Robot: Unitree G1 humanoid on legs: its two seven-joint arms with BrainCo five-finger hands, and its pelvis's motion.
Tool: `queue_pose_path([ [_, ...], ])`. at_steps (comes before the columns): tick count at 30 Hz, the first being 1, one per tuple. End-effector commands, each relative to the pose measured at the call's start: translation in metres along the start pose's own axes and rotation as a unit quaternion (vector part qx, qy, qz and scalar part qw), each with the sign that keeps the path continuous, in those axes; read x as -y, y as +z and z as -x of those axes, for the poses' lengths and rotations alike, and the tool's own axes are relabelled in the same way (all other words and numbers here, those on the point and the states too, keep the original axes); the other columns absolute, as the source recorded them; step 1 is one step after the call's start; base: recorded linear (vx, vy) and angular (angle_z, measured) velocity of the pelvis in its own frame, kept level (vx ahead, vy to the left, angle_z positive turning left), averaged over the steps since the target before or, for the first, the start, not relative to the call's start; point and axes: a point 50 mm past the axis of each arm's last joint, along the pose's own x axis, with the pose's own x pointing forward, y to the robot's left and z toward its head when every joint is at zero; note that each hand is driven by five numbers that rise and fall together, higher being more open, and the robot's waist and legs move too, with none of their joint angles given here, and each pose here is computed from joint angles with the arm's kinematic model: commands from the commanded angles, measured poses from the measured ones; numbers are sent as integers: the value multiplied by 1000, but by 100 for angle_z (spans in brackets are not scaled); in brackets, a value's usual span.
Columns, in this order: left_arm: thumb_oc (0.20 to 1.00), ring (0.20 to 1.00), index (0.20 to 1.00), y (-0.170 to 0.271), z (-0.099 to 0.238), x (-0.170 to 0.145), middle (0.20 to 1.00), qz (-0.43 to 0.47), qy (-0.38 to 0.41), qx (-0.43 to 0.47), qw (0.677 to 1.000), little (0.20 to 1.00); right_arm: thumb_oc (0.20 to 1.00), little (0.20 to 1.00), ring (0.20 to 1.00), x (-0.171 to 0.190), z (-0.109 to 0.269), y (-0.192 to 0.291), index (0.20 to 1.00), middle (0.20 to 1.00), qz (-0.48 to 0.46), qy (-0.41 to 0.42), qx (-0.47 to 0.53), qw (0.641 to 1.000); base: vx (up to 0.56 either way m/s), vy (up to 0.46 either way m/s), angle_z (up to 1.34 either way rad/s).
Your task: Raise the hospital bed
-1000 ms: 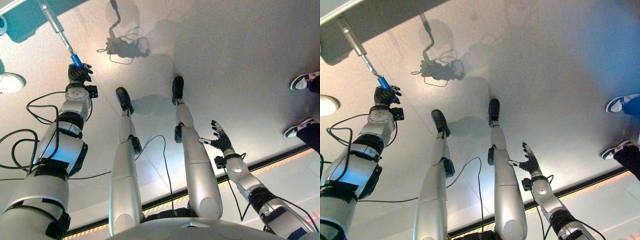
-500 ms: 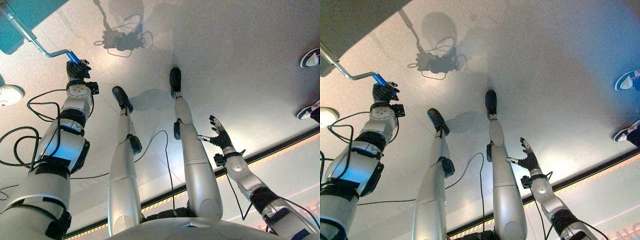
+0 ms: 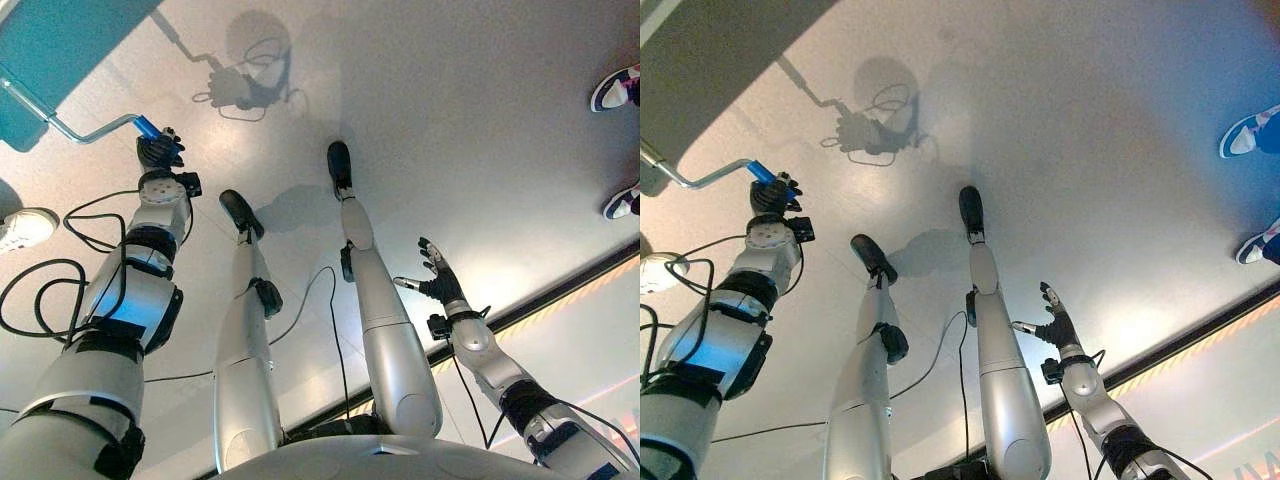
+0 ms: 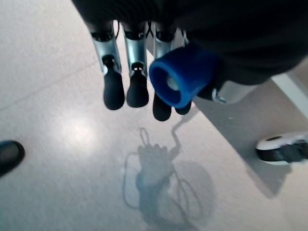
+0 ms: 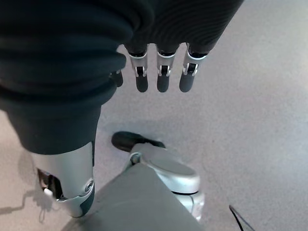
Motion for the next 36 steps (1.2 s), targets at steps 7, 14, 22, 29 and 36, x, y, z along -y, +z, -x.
queue_pose_path([
  [7, 200, 200, 200, 100, 40, 107, 200, 82, -206, 200, 954, 200, 1000, 1000, 1000, 13, 22, -31, 1000, 1000, 46, 7, -55, 997, -1, 0, 2],
  [14, 200, 200, 200, 99, 48, 99, 200, 115, -224, 224, 942, 200, 1000, 1000, 1000, 16, 19, -36, 1000, 1000, 45, -7, -73, 996, -33, -10, 6],
  [22, 200, 200, 200, 82, 57, 78, 200, 137, -237, 234, 933, 200, 1000, 1000, 1000, 19, 19, -40, 1000, 1000, 45, -22, -91, 995, 0, 29, 11],
  [29, 200, 200, 200, 74, 61, 52, 200, 159, -225, 244, 930, 200, 1000, 1000, 1000, 24, 17, -42, 1000, 1000, 48, -35, -104, 993, 9, 46, 13],
  [36, 200, 200, 200, 69, 60, 28, 200, 156, -206, 249, 933, 200, 1000, 1000, 1000, 26, 17, -44, 1000, 1000, 47, -38, -110, 992, 10, 36, 12],
])
